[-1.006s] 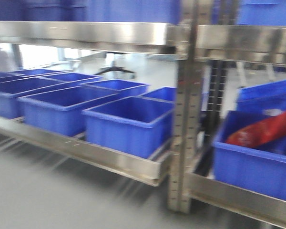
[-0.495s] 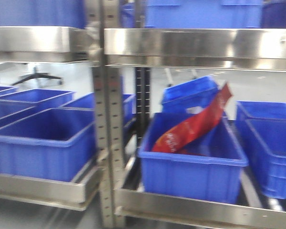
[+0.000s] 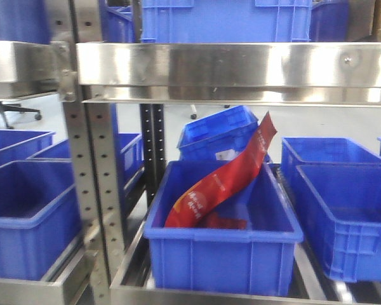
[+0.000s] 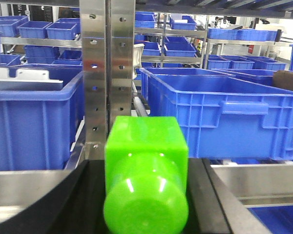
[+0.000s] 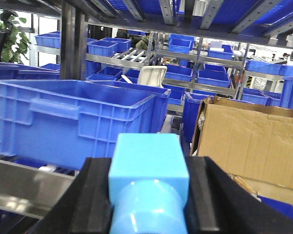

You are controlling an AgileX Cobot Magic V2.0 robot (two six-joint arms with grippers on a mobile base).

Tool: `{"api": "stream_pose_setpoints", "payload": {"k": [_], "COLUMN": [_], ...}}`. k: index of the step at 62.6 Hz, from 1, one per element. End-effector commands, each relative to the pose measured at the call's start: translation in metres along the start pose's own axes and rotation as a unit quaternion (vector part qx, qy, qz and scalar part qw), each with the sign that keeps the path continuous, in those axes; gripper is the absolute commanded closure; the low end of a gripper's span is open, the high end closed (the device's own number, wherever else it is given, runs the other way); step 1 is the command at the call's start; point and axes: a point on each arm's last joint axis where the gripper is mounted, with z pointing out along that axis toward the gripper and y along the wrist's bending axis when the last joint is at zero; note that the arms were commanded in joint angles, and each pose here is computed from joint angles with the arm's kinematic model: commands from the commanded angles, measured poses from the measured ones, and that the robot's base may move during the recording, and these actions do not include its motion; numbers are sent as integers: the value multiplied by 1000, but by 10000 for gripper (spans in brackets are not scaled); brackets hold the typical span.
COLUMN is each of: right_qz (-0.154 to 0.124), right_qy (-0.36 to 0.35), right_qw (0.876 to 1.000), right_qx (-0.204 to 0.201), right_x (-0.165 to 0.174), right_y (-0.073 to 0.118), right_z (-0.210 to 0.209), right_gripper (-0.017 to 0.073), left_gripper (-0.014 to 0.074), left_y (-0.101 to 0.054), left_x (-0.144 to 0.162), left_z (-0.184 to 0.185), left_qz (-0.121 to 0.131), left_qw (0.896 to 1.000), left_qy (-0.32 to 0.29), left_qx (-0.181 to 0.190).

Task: Grab block from conveyor and place in blue bin
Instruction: 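Drive up to the shelf and stop in front of the bins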

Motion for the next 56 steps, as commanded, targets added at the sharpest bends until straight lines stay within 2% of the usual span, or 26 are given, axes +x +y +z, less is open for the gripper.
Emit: {"api": "stream_pose_setpoints", "payload": {"k": [1, 56], "right_qz": [-5, -5], "right_qy": [-7, -7], "right_qw": [1000, 1000], "right_qx": [-1, -1], "right_x": [-1, -1], "right_y": [0, 0], "right_z": [-1, -1], "right_gripper": [721, 721], "left_gripper": [704, 704], "left_y": [-1, -1], "left_x": [-3, -3], "left_z": [-1, -1], "left_qz": [2, 2], "left_qw": [1000, 1000], "left_qy": [-13, -13], "left_qx": [4, 4]}}
